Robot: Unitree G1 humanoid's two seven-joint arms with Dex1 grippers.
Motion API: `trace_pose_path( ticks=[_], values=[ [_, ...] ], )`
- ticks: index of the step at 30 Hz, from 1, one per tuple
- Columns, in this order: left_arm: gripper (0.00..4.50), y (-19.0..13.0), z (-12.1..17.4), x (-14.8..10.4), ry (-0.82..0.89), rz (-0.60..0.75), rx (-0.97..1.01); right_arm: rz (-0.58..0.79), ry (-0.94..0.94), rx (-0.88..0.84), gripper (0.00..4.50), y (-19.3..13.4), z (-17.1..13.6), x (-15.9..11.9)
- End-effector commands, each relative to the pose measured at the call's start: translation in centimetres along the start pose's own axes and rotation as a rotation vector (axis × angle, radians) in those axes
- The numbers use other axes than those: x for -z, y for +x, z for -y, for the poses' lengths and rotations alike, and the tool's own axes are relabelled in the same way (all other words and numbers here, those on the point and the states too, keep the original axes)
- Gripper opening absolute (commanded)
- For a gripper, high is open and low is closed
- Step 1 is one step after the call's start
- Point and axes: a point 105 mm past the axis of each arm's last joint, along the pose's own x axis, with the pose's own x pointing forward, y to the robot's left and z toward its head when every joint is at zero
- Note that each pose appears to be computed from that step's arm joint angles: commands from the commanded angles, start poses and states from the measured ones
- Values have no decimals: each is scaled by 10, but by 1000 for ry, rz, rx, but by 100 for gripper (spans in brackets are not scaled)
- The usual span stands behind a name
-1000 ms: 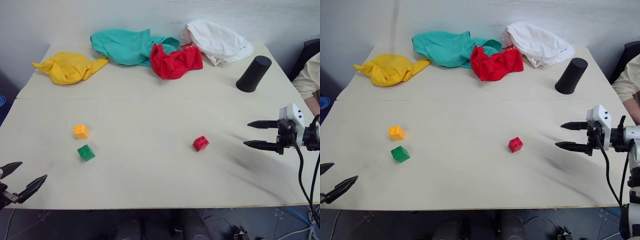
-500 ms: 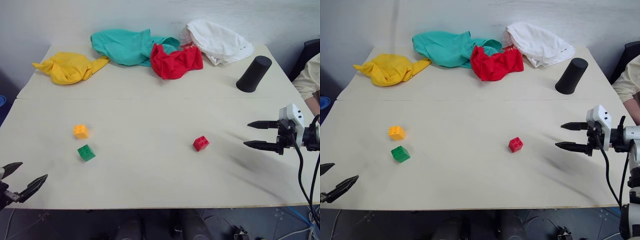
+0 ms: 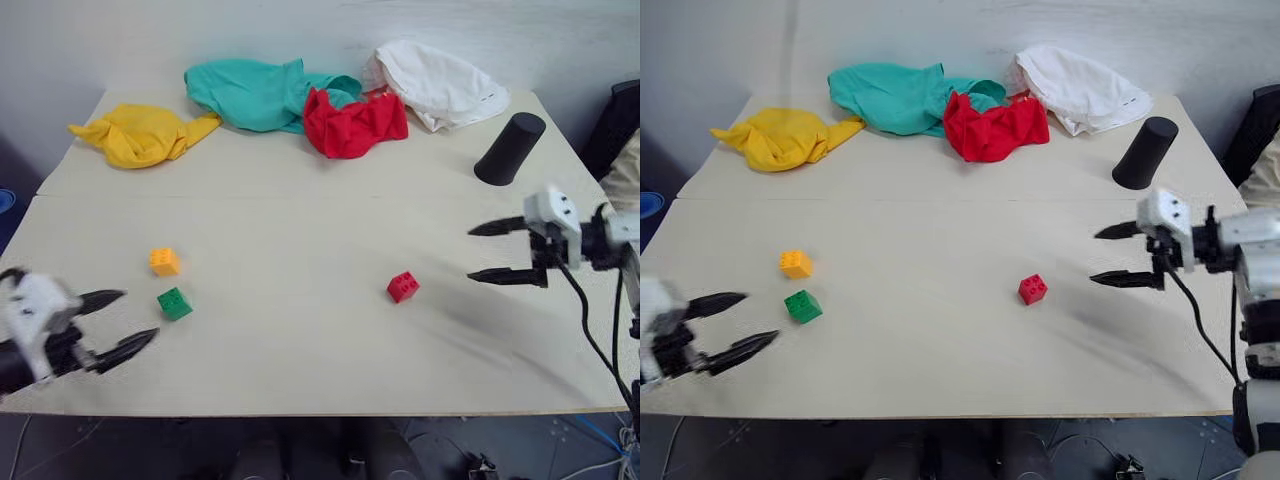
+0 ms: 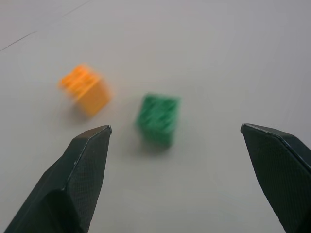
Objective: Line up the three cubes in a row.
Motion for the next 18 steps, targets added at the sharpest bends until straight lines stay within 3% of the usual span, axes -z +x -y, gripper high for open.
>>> trace_pose_path(
  ticks=[1,8,18],
  values=[
    [449,18,25,-21,79,8,213,-39,-150,-153,450,14,-10,-10],
    [449,37,42,-56,244,36,427,-28,-327,-299,450,49,-11,-25],
    [449,44,49,-69,325,69,486,-16,-394,-374,450,85,-8,-28]
  ],
)
